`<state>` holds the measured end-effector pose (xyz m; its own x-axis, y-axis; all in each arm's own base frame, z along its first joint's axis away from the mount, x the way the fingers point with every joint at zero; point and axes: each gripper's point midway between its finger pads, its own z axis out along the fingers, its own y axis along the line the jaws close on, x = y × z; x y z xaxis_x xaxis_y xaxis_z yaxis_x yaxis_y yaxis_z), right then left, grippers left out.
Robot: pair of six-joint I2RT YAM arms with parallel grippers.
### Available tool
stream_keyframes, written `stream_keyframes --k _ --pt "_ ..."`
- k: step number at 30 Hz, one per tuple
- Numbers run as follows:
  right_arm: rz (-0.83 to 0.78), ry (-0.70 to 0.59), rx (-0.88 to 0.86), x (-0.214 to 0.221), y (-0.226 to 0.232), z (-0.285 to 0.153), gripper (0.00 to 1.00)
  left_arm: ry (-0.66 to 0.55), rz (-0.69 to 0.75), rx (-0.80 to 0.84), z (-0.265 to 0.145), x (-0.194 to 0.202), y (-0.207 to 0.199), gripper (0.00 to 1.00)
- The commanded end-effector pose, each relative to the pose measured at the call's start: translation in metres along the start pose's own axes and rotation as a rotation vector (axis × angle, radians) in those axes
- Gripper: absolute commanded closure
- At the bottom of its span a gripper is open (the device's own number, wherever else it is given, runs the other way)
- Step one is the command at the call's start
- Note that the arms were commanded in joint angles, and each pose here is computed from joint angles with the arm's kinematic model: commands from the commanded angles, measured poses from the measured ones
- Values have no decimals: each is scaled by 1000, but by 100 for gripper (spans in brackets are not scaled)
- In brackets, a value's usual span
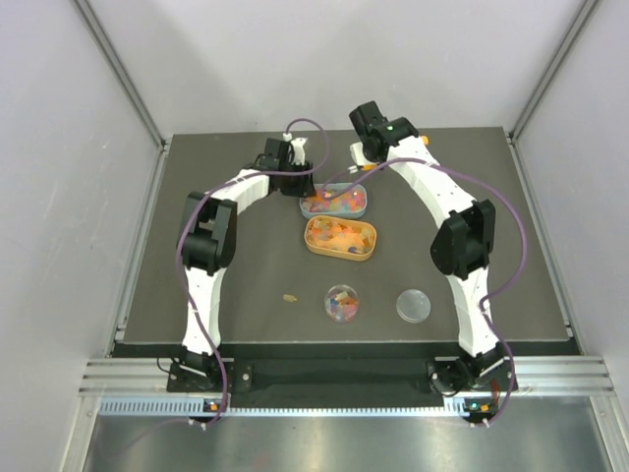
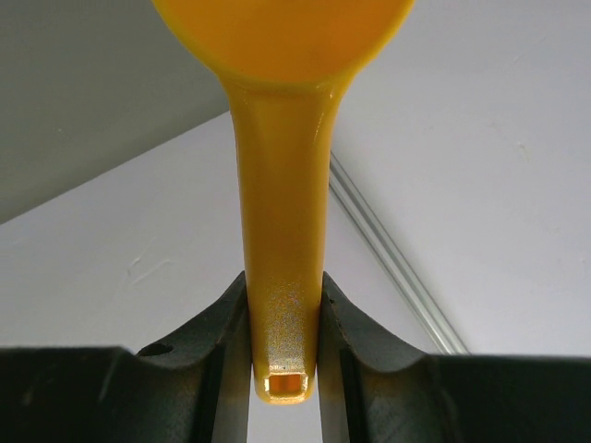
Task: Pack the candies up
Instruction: Adjust the storage box at the center of the board.
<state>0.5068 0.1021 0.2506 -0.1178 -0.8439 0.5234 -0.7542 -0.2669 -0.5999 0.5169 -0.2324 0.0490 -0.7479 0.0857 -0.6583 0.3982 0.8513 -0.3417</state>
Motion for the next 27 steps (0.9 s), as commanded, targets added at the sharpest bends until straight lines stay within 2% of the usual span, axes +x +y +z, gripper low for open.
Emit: stream_keyframes --k 1,6,11,27 --pt "97 -14 17 22 -2 -15 100 -34 46 26 1 -16 -17 51" --pt "111 -28 -5 18 6 -11 100 -32 97 53 6 -14 -33 51" --pt "130 -30 -21 16 11 -10 100 -30 130 53 10 -14 -34 57" --pt "159 -31 -49 18 23 -12 100 6 337 81 -17 -3 -42 57"
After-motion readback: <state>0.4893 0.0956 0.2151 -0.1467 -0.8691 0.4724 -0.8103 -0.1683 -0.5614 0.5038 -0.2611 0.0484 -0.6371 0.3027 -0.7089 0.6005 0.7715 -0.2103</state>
